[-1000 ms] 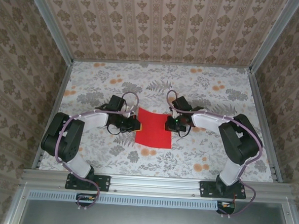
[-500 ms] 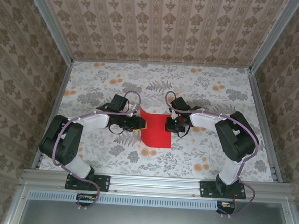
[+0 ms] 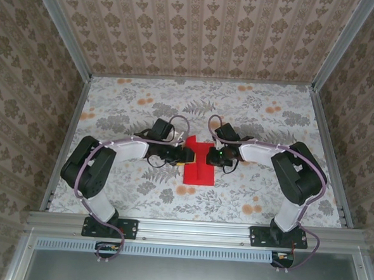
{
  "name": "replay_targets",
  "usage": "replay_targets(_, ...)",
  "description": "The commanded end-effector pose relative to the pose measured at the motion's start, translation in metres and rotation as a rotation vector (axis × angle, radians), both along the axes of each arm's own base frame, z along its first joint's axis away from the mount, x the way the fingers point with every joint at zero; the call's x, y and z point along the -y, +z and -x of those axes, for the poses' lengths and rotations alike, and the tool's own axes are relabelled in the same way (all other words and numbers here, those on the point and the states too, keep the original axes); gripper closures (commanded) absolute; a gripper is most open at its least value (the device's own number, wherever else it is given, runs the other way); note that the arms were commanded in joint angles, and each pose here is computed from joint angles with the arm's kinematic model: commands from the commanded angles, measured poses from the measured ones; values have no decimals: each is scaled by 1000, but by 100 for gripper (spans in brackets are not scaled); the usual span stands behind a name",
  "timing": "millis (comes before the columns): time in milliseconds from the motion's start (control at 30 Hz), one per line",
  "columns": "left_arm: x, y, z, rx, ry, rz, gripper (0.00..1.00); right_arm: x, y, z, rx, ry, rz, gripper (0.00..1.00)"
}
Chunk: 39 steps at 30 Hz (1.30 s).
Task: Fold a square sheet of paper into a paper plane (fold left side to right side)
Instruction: First fold in half a square sheet of paper at the center of the table.
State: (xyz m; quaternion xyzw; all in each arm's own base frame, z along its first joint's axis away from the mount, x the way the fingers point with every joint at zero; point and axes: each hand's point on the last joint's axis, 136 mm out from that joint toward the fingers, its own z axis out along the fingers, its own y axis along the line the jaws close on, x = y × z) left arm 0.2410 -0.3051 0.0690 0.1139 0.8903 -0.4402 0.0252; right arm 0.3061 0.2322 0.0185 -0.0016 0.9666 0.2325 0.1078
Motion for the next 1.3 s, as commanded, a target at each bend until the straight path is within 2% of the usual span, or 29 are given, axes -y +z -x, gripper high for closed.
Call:
replay_targets(0, 7, 8, -5, 13, -7, 20, 55, 2, 26, -8, 71, -29, -50, 84)
replay_targets(233, 9, 4, -5, 11, -12, 6, 71, -12, 61, -12, 133, -23, -238, 64)
replay_targets(333, 10, 3, -4, 10, -18, 1, 75, -26, 69, -11, 125, 0, -336, 58)
replay_targets(433, 10, 2, -4, 9, -21, -2, 76, -37, 68, -13, 99, 16, -395, 57)
replay_targets(633, 10, 4, -4, 15, -26, -6, 78, -44, 58, -17, 60, 16, -393, 58)
replay_targets(767, 9, 4, -4, 16, -25, -8, 79, -45, 51, -17, 36, 17, -384, 64)
replay_targets(1033, 9, 6, -4, 24, -27, -10, 79, -43, 47, -14, 28, 21, -367, 100)
replay_targets(1267, -5, 19, -6, 76, -1, -56, 64, -24, 38, -12, 40, -1, -242, 100)
